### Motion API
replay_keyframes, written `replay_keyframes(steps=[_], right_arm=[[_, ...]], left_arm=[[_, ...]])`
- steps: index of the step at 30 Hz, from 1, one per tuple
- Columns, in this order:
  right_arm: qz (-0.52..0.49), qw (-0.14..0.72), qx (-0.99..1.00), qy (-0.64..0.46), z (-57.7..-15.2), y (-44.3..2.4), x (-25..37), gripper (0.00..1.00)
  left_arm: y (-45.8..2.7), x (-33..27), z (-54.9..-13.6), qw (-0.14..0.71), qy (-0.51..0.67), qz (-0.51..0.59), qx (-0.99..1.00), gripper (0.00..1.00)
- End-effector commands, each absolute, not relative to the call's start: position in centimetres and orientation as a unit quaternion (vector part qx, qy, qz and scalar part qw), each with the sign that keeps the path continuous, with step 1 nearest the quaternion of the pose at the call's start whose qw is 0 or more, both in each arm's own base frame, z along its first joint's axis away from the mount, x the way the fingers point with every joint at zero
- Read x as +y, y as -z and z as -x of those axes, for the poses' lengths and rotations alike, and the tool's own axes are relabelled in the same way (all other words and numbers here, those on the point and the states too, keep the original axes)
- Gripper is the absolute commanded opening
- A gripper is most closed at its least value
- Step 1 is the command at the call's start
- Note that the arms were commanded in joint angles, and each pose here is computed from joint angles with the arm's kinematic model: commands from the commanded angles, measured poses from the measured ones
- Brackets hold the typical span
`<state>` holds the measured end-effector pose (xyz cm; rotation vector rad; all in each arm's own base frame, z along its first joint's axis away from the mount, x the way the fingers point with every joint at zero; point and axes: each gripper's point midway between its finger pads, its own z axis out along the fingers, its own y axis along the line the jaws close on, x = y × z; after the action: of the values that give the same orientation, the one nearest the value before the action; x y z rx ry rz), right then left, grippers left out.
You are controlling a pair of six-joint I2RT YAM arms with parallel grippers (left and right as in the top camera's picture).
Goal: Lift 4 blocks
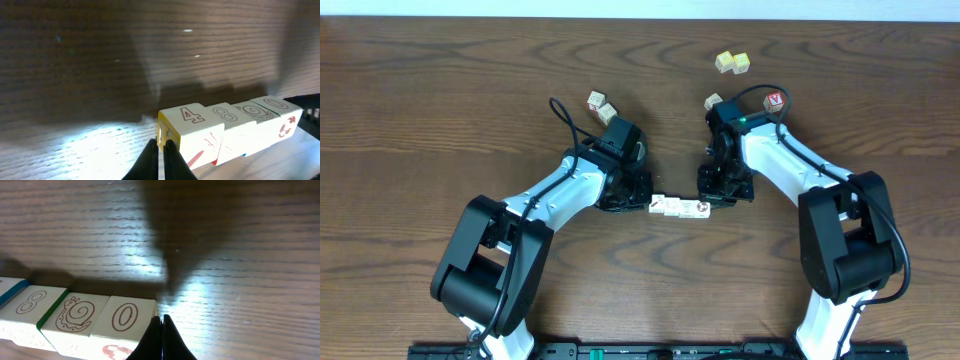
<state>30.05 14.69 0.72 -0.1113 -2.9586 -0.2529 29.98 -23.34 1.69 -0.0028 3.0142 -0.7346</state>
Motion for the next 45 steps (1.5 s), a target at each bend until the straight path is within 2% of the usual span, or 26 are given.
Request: replay_keyframes(steps=[1, 4, 8, 15, 16, 19, 25, 32, 36, 45], right_arm=[[0.049, 0.089, -0.991, 0.092, -30.0, -0.7, 14.4, 0.01], [0.054, 0.088, -0.992, 0.077, -30.2, -0.7, 13.5, 0.01], [0.072, 0.091, -0.993, 0.017, -30.6, -1.9, 10.2, 0.01], [0.059, 0.087, -0.994, 0.020, -31.5, -3.6, 9.8, 0.05], [0.053, 0.090, -0.994, 0.024, -31.3, -3.5, 10.1, 0.07], [0.039, 0.107, -0.993, 0.021, -30.1, -3.2, 10.6, 0.01], [0.018, 0.149, -0.989, -0.002, -26.9, -4.3, 11.6, 0.01], [-0.027, 0.070, -0.997, 0.001, -26.3, -8.8, 13.9, 0.01], [-0.022, 0.045, -0.998, 0.026, -25.7, -9.0, 17.0, 0.01], [-0.027, 0.023, -0.999, 0.036, -22.0, -4.6, 22.3, 0.01]], left_arm=[[-1.5, -24.0, -29.1, 0.002, 0.246, 0.000, 0.969, 0.08], [-1.3, -23.3, -29.3, 0.008, 0.229, 0.006, 0.973, 0.07], [-2.8, -19.0, -31.0, 0.050, 0.146, 0.039, 0.987, 0.07], [-8.5, -19.2, -33.1, 0.138, 0.179, 0.028, 0.974, 0.07], [-8.7, -19.6, -33.2, 0.143, 0.183, 0.024, 0.972, 0.07], [-8.4, -20.5, -33.6, 0.157, 0.180, 0.012, 0.971, 0.07], [-8.5, -17.6, -34.8, 0.184, 0.116, 0.035, 0.975, 0.07], [-13.2, -16.7, -36.0, 0.243, 0.140, 0.040, 0.959, 0.07], [-12.3, -17.9, -36.7, 0.245, 0.149, 0.033, 0.957, 0.07], [-9.8, -17.4, -37.2, 0.229, 0.119, 0.038, 0.965, 0.07]])
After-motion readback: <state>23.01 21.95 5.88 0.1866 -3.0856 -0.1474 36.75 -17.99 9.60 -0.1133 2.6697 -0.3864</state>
